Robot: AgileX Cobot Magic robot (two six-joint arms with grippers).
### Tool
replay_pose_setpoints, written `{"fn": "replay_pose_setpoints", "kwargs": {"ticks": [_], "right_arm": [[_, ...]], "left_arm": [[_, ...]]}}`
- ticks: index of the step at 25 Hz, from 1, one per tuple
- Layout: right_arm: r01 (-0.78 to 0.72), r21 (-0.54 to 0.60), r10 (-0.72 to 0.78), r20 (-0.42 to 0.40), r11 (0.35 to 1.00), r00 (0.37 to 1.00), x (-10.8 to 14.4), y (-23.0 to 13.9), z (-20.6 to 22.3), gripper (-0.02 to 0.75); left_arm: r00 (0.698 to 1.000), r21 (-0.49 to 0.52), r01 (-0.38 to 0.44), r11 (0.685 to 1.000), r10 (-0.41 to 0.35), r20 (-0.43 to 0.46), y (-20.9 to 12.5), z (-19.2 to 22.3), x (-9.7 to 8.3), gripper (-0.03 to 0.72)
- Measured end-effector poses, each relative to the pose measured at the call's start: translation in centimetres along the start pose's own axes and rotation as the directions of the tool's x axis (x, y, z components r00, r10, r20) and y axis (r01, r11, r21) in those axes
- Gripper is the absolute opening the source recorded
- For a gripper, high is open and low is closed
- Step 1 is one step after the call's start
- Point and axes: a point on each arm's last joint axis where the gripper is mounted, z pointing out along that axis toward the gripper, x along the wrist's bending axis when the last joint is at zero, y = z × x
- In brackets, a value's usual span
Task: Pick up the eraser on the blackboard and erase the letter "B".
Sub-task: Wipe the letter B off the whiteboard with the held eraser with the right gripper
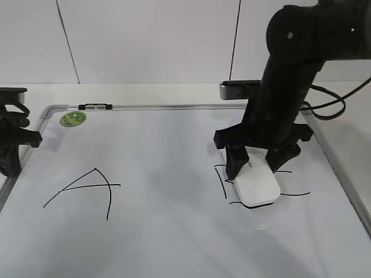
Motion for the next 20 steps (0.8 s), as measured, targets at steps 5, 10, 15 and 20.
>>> {"fn": "replay_pose_setpoints", "kwargs": {"ticks": [5,10,15,20], "right_arm": [[-0.007,0.027,0.007,0.004,1.0,1.0,0.1,1.5,2.1,0.544],[-0.009,0.047,0.008,0.008,0.999,1.0,0.1,1.9,3.0,0.543],[-0.005,0.072,0.005,-0.004,0.997,1.0,0.2,2.0,3.4,0.543],[0.03,0.073,-0.029,-0.017,0.997,0.999,0.8,2.0,3.6,0.543]], "left_arm": [[1.0,0.0,0.0,1.0,0.0,0.0,0.0,0.0,0.0,0.019],[1.0,0.0,0.0,1.0,0.0,0.0,0.0,0.0,0.0,0.019],[1.0,0.0,0.0,1.0,0.0,0.0,0.0,0.0,0.0,0.019],[1.0,0.002,-0.002,1.0,0.002,-0.003,0.0,0.1,0.0,0.019]]}}
